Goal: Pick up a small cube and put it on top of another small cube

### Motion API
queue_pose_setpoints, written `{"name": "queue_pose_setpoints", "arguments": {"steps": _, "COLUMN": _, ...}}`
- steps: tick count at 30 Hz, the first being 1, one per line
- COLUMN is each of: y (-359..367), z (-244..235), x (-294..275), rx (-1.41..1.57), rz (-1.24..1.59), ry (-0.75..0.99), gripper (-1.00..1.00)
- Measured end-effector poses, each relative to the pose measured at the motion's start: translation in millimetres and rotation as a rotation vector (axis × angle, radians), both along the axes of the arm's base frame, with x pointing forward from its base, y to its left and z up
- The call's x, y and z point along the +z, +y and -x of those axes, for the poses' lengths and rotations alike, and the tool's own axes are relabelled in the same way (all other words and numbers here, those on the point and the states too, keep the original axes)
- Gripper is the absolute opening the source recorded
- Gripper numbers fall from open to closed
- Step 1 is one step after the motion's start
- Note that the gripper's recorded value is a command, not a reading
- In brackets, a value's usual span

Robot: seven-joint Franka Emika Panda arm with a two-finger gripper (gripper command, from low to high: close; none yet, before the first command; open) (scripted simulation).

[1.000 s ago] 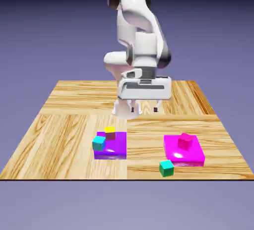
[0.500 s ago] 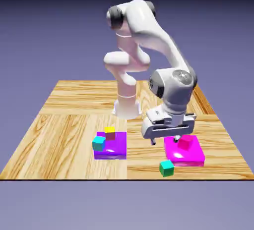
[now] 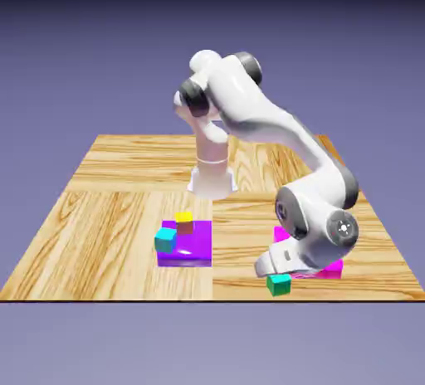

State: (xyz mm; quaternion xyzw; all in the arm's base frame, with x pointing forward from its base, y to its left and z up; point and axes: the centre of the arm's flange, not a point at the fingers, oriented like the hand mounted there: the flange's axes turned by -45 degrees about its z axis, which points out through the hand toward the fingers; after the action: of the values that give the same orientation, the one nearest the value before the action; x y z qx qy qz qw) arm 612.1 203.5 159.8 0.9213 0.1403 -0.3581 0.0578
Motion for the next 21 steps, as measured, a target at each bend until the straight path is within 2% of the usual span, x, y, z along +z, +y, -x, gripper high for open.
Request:
{"name": "queue_pose_setpoints", "arguments": {"steps": 3, "y": -1, "z": 0, "x": -12, "rx": -0.008, "rz": 0.009, "ry": 0.050, "gripper": 0.00}}
{"name": "queue_pose_setpoints", "arguments": {"steps": 8, "y": -11, "z": 33, "x": -67, "rx": -0.008, "rz": 0.009, "ry": 0.050, "gripper": 0.00}}
{"name": "queue_pose_setpoints", "arguments": {"steps": 9, "y": -12, "z": 34, "x": -68, "rx": -0.008, "rz": 0.009, "ry": 0.050, "gripper": -1.00}}
{"name": "queue_pose_setpoints", "arguments": {"steps": 11, "y": -11, "z": 34, "x": -68, "rx": -0.009, "rz": 0.009, "ry": 0.050, "gripper": -1.00}}
{"name": "queue_pose_setpoints", "arguments": {"steps": 16, "y": -1, "z": 0, "x": -13, "rx": -0.009, "rz": 0.008, "ry": 0.050, "gripper": -1.00}}
{"name": "queue_pose_setpoints", "arguments": {"steps": 21, "y": 59, "z": 50, "x": 48, "rx": 0.045, "rz": -0.009, "ry": 0.052, "gripper": -1.00}}
